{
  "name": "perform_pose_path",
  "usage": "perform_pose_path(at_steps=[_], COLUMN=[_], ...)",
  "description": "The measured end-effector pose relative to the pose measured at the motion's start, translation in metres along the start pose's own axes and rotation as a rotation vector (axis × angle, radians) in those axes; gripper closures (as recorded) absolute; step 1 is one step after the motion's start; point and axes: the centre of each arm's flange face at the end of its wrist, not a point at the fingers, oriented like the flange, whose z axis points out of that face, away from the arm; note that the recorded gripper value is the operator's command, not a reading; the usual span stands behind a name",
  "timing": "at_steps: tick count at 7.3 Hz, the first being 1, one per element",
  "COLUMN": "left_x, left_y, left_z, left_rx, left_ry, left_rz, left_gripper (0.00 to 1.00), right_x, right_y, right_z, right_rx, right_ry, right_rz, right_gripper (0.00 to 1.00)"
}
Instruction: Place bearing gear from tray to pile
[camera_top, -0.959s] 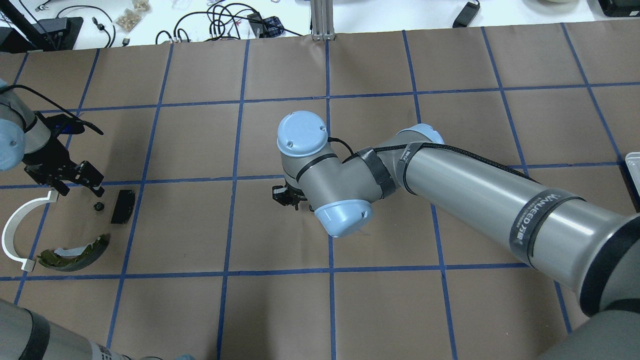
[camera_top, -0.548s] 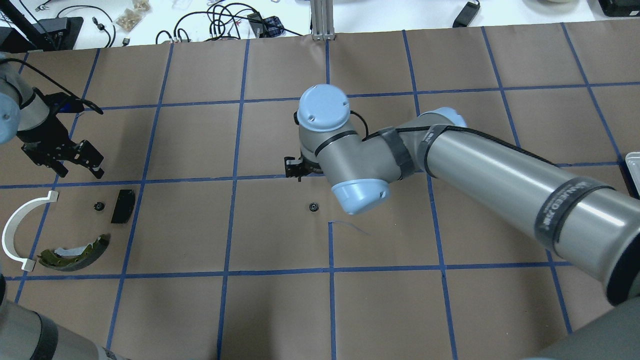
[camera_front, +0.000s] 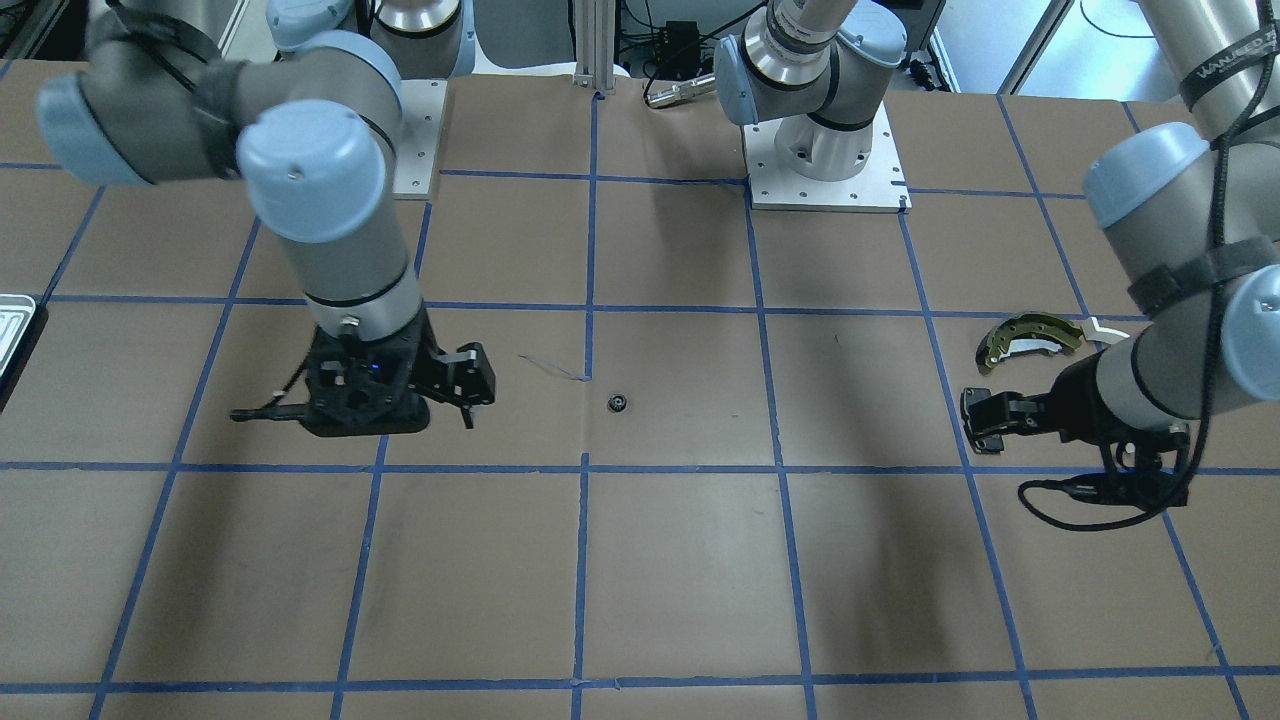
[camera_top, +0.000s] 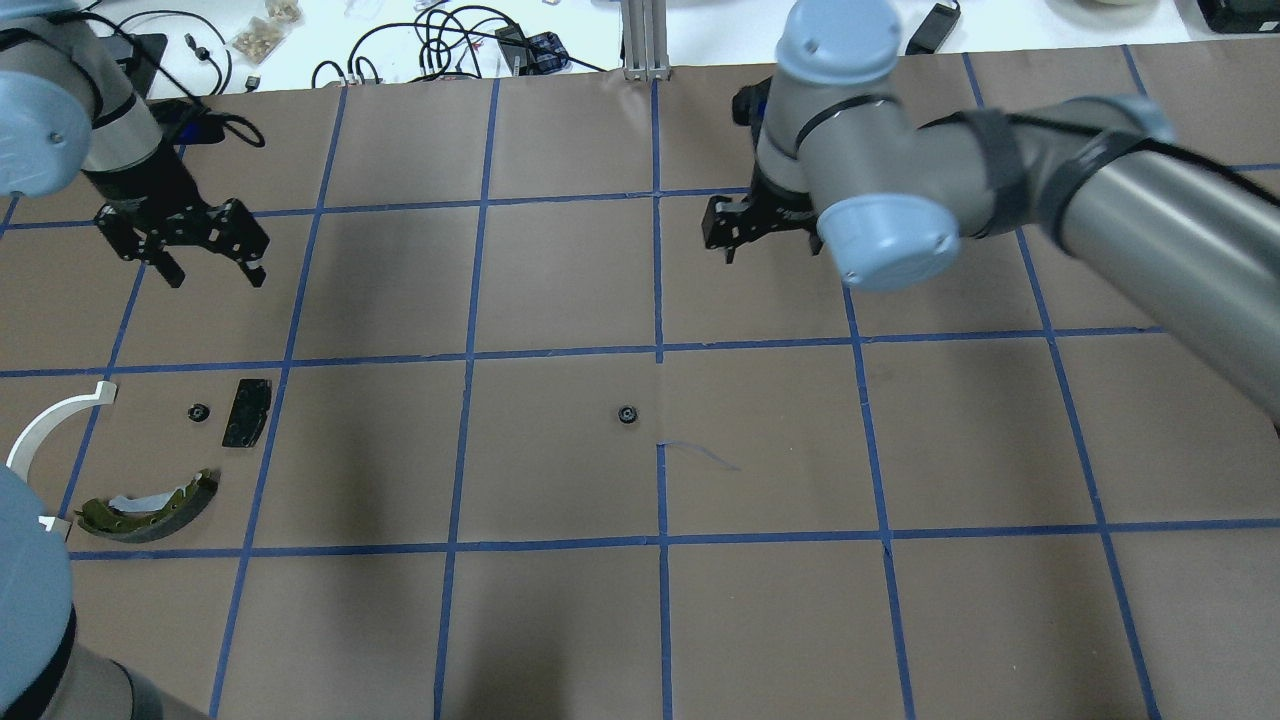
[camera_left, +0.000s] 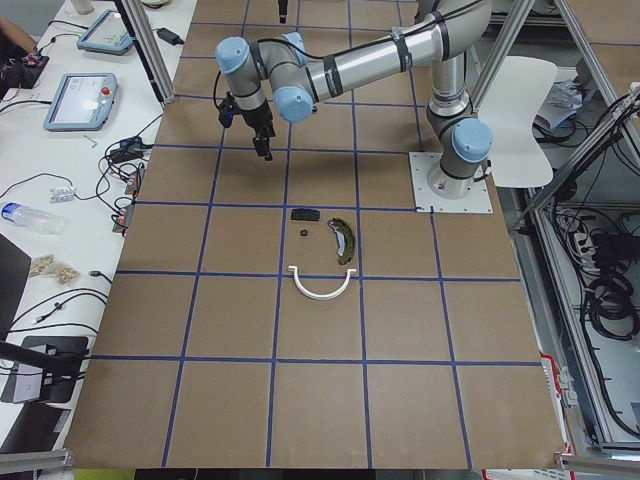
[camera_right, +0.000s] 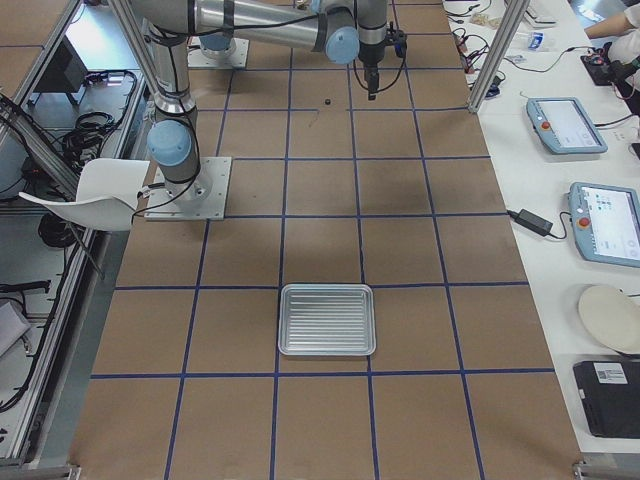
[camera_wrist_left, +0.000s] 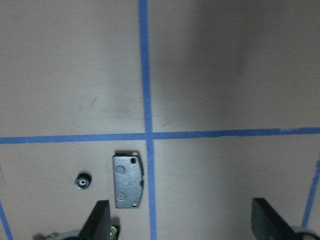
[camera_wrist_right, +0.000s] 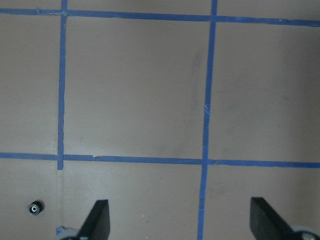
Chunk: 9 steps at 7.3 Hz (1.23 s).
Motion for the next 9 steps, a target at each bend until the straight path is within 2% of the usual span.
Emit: perform_pose_path(at_steps=[1, 2, 3, 5, 6, 9], left_x=[0.06, 0.118, 0.168, 0.229, 0.247, 0.27], left_y=[0.005, 0.013, 0.023, 0.045, 0.054, 0.08], left_z=[-0.002, 0.004, 0.016, 0.049, 0.07, 0.137], left_rx=[0.014, 0.02, 0.018, 0.022, 0.04, 0.049], left_ry=[0.009, 0.006, -0.001, -0.006, 0.014, 0.151], left_rz=[-0.013, -0.007, -0.004, -0.024, -0.039, -0.098], left_gripper=[0.0, 0.0, 0.0, 0.0, 0.0, 0.0], right_x=[0.008, 0.014, 0.019, 0.021, 0.02, 0.029], right_y=[0.0, 0.001, 0.003, 0.01, 0.018, 0.035], right_z=[-0.032, -0.047, -0.054, -0.057, -0.052, -0.047], right_rx=[-0.009, -0.013, -0.016, -0.025, -0.037, -0.047], right_ry=[0.015, 0.021, 0.026, 0.026, 0.024, 0.029], right_rz=[0.008, 0.014, 0.016, 0.001, -0.012, -0.009], right_gripper=[0.0, 0.0, 0.0, 0.0, 0.0, 0.0])
